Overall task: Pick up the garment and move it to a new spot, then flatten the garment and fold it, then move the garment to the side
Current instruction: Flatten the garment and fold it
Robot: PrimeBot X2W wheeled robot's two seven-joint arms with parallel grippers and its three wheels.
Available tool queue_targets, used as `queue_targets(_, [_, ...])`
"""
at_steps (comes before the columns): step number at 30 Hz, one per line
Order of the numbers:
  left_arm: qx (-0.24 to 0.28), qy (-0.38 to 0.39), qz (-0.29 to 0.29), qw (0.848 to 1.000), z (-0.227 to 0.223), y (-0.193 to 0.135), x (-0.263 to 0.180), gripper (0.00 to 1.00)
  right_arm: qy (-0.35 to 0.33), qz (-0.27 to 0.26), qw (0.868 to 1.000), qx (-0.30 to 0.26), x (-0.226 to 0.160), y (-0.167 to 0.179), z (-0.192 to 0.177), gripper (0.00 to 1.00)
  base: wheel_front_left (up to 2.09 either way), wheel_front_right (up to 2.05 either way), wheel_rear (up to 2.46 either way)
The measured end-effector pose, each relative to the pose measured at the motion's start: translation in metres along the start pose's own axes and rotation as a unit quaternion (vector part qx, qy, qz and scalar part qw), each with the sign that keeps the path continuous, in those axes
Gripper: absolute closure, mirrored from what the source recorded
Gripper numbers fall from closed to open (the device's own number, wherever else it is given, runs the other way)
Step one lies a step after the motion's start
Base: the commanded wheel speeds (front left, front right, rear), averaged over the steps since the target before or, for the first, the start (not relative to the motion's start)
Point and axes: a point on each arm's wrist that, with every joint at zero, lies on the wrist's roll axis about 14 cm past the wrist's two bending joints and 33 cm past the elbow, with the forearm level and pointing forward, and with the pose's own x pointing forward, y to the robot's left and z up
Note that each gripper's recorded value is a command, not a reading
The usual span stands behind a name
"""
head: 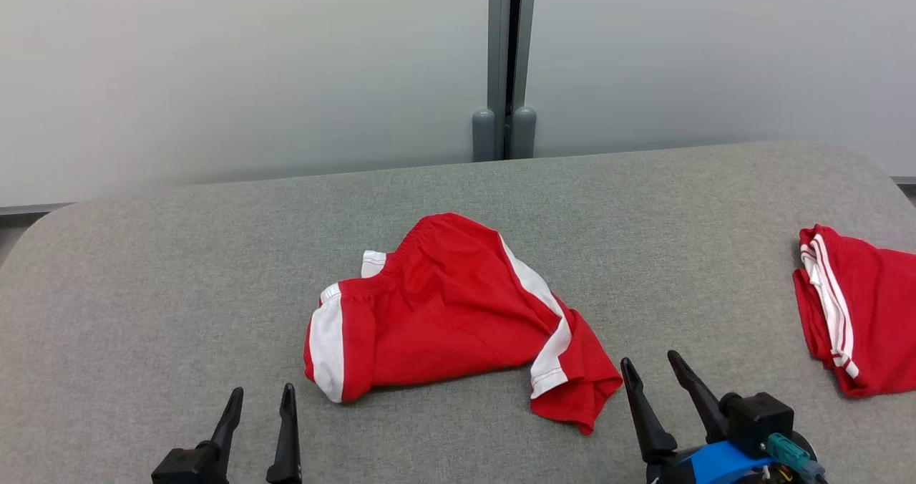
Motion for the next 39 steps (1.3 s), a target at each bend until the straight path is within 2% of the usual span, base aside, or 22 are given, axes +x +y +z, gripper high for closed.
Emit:
queue_targets(9, [-0.001, -0.002, 0.005, 1.0, -0.001, -0.001, -0.002, 0.0, 0.01, 0.01, 1.0, -0.002, 0.0, 0.007, -0.006, 0.0, 0.0, 0.0, 0.0])
queue_targets(16, [0.0, 0.003, 0.011, 1.0, -0.004, 0.002, -0.003, 0.0, 0.016, 0.055, 0.998, -0.006, 0.011, 0.034, -0.009, 0.0, 0.0, 0.0, 0.0])
queue_targets(21, [-0.004, 0.011, 0.013, 1.0, -0.01, 0.003, -0.007, 0.0, 0.048, 0.088, 0.995, -0.011, 0.013, 0.053, -0.028, 0.0, 0.0, 0.0, 0.0])
queue_targets(29, [-0.009, 0.017, 0.029, 0.999, -0.013, 0.014, -0.009, 0.0, 0.104, 0.1, 0.989, -0.014, 0.019, 0.058, -0.06, 0.0, 0.0, 0.0, 0.0])
queue_targets(39, [-0.013, 0.023, 0.043, 0.999, -0.016, 0.024, -0.009, 0.0, 0.153, 0.095, 0.982, 0.053, 0.019, 0.066, -0.088, 0.0, 0.0, 0.0, 0.0])
